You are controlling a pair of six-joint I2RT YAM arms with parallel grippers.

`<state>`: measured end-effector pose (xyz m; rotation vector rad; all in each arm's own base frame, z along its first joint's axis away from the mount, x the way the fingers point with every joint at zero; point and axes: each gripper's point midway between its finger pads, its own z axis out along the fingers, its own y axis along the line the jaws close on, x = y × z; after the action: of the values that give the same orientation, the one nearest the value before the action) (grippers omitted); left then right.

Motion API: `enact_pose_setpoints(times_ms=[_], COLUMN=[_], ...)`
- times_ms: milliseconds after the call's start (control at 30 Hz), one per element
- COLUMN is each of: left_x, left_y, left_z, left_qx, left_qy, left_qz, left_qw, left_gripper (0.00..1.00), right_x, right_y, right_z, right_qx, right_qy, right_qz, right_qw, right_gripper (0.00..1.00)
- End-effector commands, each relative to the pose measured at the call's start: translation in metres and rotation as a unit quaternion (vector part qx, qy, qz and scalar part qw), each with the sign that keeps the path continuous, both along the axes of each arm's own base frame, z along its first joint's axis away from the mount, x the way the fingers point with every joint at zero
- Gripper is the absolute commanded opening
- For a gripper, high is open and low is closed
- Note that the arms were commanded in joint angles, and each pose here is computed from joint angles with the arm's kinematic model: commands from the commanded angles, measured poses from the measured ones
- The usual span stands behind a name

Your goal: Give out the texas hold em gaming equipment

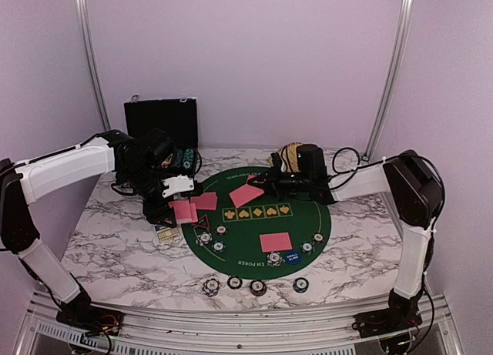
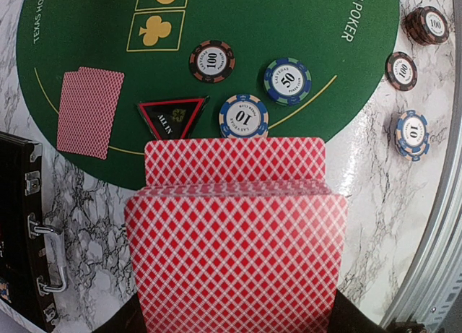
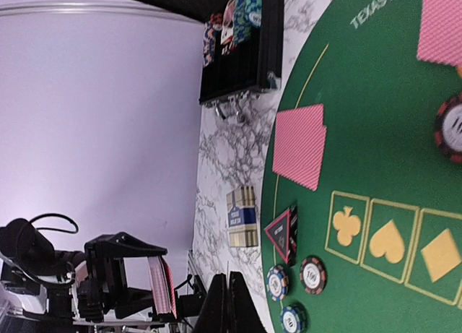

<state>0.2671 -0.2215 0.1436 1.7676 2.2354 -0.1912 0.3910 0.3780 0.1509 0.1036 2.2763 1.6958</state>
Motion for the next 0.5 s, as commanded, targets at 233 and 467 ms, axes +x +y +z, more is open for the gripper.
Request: enact_pose_setpoints(times_ms=[233, 467], left_x=[-0.003, -0.004], left_y=[0.000, 0.001], left_z=[0.014, 0.012], left_qx=[-0.008, -0.006], left_qy=[-0.007, -0.005], left_qz=[-0.001, -0.002], left_qw=[1.000, 1.000], left_gripper=[0.00, 0.00], right_x=[0.119, 0.160], right_y=[-0.056, -0.063], right_z=[-0.019, -0.041], right_qx=[-0.069, -0.102], right_qy=[-0.062, -0.076], right_qz=[-0.124, -0.168], right_qw=[0.988, 0.978], right_gripper=[0.00, 0.00])
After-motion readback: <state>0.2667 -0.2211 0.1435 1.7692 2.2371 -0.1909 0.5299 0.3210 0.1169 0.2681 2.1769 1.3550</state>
